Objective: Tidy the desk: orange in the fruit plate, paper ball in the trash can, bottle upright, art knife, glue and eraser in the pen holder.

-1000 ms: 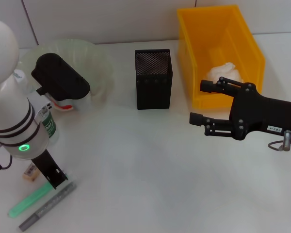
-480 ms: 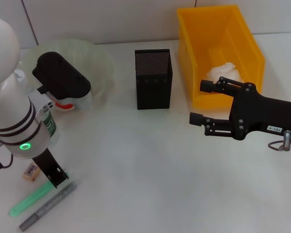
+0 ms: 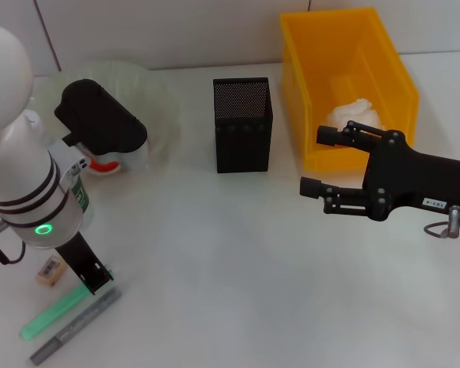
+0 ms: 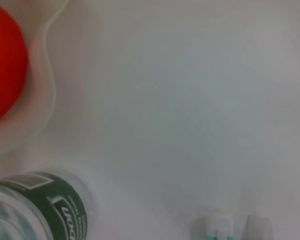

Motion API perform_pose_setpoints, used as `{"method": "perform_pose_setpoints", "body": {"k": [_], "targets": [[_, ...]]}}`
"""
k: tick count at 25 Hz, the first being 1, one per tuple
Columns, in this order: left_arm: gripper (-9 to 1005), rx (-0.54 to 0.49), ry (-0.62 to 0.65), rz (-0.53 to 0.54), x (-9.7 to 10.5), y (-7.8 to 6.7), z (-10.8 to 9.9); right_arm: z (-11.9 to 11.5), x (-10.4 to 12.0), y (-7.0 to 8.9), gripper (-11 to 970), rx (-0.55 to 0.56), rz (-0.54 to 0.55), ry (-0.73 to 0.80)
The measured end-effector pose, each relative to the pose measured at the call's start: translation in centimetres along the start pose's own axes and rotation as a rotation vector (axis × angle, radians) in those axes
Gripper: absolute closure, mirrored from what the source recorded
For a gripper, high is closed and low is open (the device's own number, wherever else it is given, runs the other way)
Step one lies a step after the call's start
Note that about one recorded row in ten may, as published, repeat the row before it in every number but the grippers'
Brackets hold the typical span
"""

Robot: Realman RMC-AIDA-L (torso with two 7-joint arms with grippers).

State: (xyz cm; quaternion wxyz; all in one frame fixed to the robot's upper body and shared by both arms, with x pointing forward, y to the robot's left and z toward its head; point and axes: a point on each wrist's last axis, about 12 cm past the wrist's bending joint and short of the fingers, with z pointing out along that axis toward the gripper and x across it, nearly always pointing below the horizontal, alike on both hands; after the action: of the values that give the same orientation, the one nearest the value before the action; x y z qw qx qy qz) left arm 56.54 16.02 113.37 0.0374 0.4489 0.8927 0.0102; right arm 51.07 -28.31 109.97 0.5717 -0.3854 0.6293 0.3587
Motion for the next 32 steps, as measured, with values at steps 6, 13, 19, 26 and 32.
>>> {"method": "perform_pose_setpoints", "body": {"k": [6, 13, 19, 26, 32], "targets": [[932, 0.0, -0.004, 0.003, -0.1, -0.1, -0.1, 0.0, 0.0, 0.0, 123, 0.001, 0.0, 0.0], [932, 0.009, -0.017, 0.004, -0.3, -0.2, -0.2, -0.1, 0.0, 0.0, 124, 0.002, 0.002, -0.001], [932, 0.007, -0.02, 0.005, -0.3, -0.2, -0.2, -0.1, 0.1, 0.1, 124, 0.004, 0.003, 0.0], [931, 0.008, -0.041, 0.008, -0.6, -0.3, -0.4, -0.1, 0.1, 0.1, 123, 0.004, 0.003, 0.0], [931, 0.002, -0.068, 0.011, -1.1, -0.3, -0.8, -0.5, 0.1, -0.1, 123, 0.026, 0.008, -0.007]]}}
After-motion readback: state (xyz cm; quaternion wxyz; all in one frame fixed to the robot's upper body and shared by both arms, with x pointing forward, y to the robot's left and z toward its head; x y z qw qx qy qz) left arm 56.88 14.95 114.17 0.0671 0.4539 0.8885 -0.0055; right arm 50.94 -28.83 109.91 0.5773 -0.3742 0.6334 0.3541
